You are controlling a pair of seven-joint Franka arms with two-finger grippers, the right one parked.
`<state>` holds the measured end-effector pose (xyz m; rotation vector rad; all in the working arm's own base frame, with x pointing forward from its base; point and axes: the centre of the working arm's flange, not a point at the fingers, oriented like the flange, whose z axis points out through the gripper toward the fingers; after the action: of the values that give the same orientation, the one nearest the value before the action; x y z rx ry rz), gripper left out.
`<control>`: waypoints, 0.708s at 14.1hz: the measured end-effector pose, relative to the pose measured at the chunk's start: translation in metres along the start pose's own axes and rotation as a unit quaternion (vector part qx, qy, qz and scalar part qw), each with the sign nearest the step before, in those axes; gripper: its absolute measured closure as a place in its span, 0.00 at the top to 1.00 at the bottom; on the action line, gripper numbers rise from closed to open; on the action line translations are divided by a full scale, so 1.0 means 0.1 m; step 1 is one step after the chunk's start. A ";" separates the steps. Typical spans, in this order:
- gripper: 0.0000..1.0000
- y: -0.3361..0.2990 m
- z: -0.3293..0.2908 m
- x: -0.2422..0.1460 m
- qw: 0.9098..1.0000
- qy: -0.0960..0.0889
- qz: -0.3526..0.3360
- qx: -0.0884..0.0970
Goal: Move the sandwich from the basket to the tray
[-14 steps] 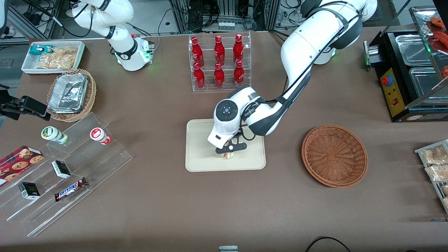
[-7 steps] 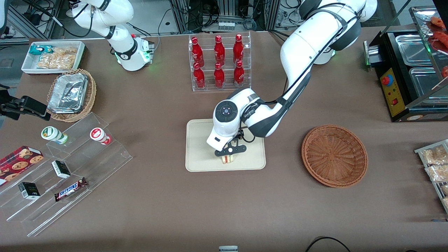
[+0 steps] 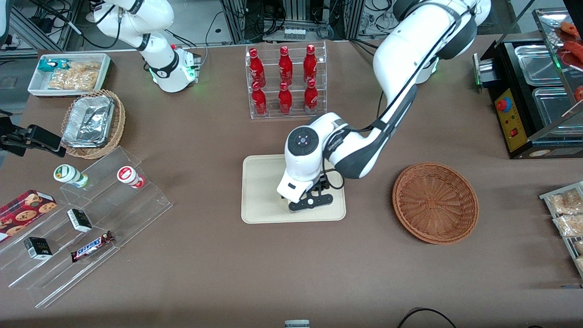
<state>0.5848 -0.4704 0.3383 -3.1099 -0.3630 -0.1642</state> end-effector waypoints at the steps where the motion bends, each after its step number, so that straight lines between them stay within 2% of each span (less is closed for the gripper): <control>1: 1.00 -0.21 -0.24 0.13 1.000 0.007 -0.013 0.010; 4: 1.00 -1.02 -0.87 0.49 0.998 0.025 -0.043 0.030; 5: 1.00 -1.29 -1.01 0.55 0.998 0.021 -0.039 0.043; 7: 1.00 -1.84 -1.24 0.67 0.998 -0.011 -0.016 0.064; 10: 1.00 -2.80 -1.69 0.96 0.995 -0.062 0.039 0.064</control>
<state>0.5957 -0.1792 0.5151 -3.0087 -0.2431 0.0498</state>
